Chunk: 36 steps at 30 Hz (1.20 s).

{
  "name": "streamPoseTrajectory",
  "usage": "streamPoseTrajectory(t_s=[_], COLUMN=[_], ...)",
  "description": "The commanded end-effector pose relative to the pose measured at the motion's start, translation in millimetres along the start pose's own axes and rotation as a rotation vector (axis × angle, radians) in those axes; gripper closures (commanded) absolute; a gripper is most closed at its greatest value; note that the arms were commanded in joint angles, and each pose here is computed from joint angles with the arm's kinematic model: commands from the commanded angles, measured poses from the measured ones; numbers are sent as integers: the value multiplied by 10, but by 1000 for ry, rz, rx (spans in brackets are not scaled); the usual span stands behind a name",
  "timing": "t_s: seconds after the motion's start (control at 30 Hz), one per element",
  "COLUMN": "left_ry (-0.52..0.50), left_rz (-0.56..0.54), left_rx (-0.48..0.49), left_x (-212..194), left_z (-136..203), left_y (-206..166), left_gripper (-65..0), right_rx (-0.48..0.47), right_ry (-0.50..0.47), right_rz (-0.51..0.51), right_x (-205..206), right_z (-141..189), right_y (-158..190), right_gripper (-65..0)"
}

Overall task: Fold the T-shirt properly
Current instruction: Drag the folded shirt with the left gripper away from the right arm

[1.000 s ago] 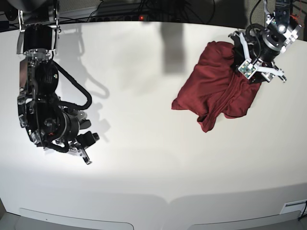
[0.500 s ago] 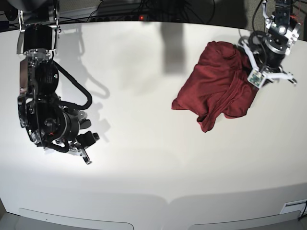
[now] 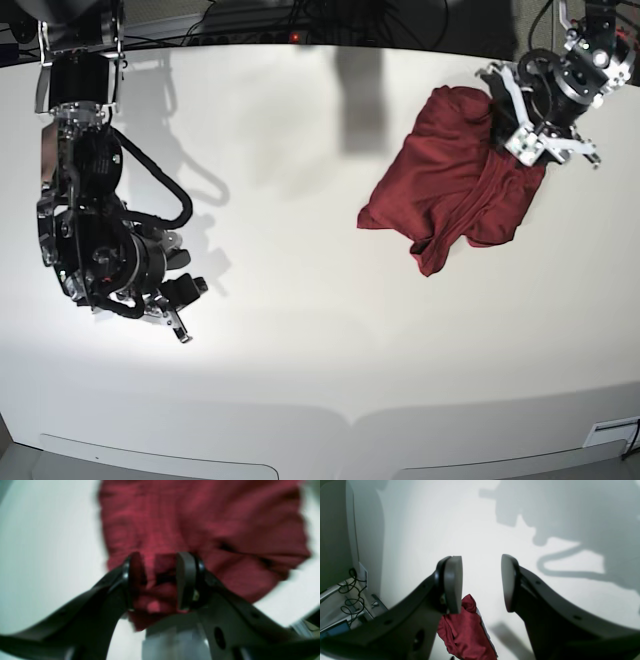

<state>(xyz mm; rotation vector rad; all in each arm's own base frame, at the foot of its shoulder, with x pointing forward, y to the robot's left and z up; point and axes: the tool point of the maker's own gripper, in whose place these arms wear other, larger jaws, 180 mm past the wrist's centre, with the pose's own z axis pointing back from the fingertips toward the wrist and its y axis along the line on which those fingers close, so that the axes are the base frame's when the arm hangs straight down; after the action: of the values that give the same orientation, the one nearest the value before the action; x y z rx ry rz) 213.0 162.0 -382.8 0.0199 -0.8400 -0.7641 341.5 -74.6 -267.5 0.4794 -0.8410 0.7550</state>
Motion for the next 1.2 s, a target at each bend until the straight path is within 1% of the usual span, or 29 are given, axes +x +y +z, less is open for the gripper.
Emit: streamPoseTrajectory(t_s=[0.0,0.1,0.2,0.27,0.43,0.57,0.6,0.63,0.73,0.83,0.97,1.03,1.17], left_ry=[-47,-68,-70,-54,-8,-2,-4,-6,-9,-2,-3,-51,-181], left_rz=[-7,-13,-42,-55,-46,-35,-35,-35,-35,-27,61,126,236], left_rx=[19,18,26,28,21,45,49,53,58,84,137,160,208], left_x=[117,158,148,84,-132,-153,-145,-137,-127,-139,-98,18,272], left_z=[27,26,18,-12,-108,-139,-141,-144,-146,-141,-94,0,329], left_y=[59,53,66,70,58,121,133,145,159,204,314,378,578], left_gripper=[-232,-232,-232,-232,-232,-224,-200,-160,0,0,0,0,0], right_rx=[-15,-16,-15,-15,-16,-16,-15,-16,-16,-16,-15,-11,-11], right_ry=[-25,-25,-25,-24,-25,-25,-25,-24,-24,-24,-19,-14,-12], right_rz=[28,29,28,28,29,29,28,28,28,28,21,9,7], right_x=[123,122,123,122,125,124,123,121,121,121,101,75,65], right_z=[63,63,63,63,63,63,63,62,62,62,52,34,30], right_y=[-53,-53,-53,-53,-54,-54,-53,-54,-54,-54,-65,-74,-77], right_gripper=[-250,-249,-249,-250,-249,-249,-250,-249,-249,-249,-249,-249,-249])
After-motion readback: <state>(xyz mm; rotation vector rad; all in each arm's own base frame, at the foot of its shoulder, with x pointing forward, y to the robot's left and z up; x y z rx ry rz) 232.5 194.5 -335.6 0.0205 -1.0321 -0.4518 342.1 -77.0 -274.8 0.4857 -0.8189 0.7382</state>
